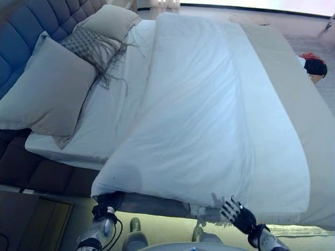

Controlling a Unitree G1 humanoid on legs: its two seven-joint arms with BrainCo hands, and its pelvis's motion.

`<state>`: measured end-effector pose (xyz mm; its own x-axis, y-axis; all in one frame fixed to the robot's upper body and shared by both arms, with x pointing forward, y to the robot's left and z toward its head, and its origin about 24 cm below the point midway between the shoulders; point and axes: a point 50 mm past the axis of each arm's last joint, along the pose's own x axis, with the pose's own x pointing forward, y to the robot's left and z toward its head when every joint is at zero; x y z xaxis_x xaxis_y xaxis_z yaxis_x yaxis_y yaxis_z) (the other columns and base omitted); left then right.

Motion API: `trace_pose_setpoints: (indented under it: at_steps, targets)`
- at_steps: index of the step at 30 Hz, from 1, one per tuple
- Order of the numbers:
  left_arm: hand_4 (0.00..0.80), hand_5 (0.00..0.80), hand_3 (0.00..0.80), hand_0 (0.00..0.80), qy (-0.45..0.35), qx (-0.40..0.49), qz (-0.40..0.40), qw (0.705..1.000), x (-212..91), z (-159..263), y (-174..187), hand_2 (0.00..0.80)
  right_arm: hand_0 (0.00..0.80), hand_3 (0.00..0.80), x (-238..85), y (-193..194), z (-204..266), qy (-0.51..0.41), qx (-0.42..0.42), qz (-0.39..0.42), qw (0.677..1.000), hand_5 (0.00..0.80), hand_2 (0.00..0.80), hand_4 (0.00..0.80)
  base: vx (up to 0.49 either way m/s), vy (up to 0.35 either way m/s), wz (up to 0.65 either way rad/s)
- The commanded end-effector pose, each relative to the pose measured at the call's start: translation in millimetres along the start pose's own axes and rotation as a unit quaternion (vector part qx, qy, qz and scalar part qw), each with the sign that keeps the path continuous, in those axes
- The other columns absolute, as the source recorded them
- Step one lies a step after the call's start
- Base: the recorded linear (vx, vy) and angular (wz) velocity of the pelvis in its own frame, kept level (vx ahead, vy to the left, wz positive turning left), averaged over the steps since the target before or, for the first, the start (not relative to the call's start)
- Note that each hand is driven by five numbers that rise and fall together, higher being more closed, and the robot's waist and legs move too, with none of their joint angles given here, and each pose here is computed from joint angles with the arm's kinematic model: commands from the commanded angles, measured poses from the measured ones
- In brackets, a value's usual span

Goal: Make the bed neatly

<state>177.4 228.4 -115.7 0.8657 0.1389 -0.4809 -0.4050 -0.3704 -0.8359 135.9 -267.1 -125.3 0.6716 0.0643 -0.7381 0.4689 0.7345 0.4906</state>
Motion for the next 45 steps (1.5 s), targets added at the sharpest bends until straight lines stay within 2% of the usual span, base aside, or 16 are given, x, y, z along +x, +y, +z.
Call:
trace_pose_setpoints:
  at_steps: [1,13,22,26,35,38,42,45]
  targets:
    - [0.000,0.000,0.000,0.000,-0.255,-0.019,-0.156,0.954,-10.8,106.3,-94.2,0.000,0.000,0.000,-1.0,-3.1,22.0,-0.040,0.016,0.000,0.999,0.000,0.000,0.000,-0.209,0.008,0.18]
    - [0.000,0.000,0.000,0.000,-0.298,-0.020,-0.160,0.941,4.9,102.5,-130.2,0.000,0.000,0.000,13.7,39.3,76.8,-0.108,-0.008,0.069,0.992,0.000,0.000,0.000,-0.241,0.023,0.09]
    - [0.000,0.000,0.000,0.000,-0.328,-0.022,-0.163,0.930,3.6,111.6,-151.0,0.000,0.000,0.000,8.0,42.6,112.2,-0.145,-0.009,0.072,0.987,0.000,0.000,0.000,-0.169,0.110,0.11]
    - [0.000,0.000,0.000,0.000,-0.306,-0.023,-0.154,0.939,8.3,107.3,-150.7,0.000,0.000,0.000,9.2,49.9,119.6,-0.149,-0.014,0.077,0.986,0.000,0.000,0.000,-0.108,0.072,0.10]
    - [0.000,0.000,0.000,0.000,-0.182,0.021,-0.107,0.977,23.2,76.0,-126.5,0.000,0.000,0.000,14.9,85.4,129.2,-0.171,-0.031,0.133,0.976,0.000,0.000,0.000,-0.080,0.010,0.10]
    - [0.000,0.000,0.000,0.000,-0.144,0.060,-0.051,0.987,23.2,66.2,-102.9,0.000,0.000,0.000,15.0,91.4,130.5,-0.177,-0.026,0.138,0.974,0.000,0.000,0.000,-0.054,0.003,0.04]
    - [0.000,0.000,0.000,0.000,-0.088,0.149,0.059,0.983,12.7,59.6,-54.9,0.000,0.000,0.000,15.2,90.4,124.8,-0.178,-0.019,0.139,0.974,0.000,0.000,0.000,0.013,-0.013,0.16]
    - [0.000,0.000,0.000,0.000,-0.073,0.135,0.105,0.983,0.4,60.7,-27.9,0.000,0.000,0.000,13.4,84.1,122.1,-0.181,-0.011,0.136,0.974,0.000,0.000,0.000,0.009,-0.009,0.07]
